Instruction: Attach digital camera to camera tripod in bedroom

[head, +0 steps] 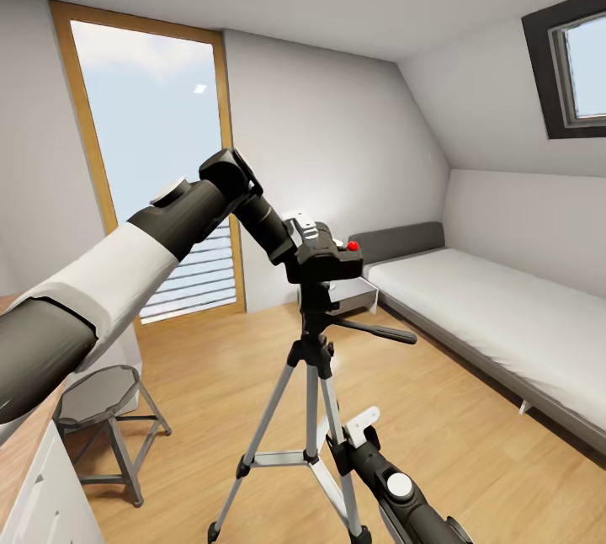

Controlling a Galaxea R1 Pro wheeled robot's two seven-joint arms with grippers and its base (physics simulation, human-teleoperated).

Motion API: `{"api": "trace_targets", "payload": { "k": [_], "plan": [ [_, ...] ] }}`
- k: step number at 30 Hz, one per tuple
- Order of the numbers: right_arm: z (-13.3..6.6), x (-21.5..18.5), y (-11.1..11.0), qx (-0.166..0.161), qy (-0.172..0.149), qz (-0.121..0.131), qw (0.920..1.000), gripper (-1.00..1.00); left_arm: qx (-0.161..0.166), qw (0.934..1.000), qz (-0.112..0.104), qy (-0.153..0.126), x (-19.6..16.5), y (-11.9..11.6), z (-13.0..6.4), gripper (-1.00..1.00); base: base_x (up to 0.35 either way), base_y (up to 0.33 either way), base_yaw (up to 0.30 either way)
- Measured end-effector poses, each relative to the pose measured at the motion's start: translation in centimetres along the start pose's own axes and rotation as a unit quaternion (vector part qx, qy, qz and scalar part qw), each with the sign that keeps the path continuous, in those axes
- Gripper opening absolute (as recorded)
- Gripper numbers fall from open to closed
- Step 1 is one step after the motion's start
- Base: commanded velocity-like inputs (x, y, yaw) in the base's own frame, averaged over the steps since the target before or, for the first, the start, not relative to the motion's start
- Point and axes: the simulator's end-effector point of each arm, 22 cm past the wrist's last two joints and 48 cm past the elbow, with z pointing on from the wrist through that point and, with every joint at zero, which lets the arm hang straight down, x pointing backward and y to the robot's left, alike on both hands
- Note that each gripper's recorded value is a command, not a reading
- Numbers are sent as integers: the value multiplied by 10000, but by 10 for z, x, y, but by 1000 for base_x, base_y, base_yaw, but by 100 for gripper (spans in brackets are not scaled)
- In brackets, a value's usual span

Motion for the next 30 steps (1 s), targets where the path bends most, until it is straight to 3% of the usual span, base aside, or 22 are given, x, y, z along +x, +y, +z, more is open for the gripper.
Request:
{"api": "trace_targets", "payload": {
  "k": [30],
  "plan": [
    [0,2,0,-3,-26,-9,10000,-100,-12,10000,-17,10,2,1,-1,-100,0,0,0]
  ]
}}
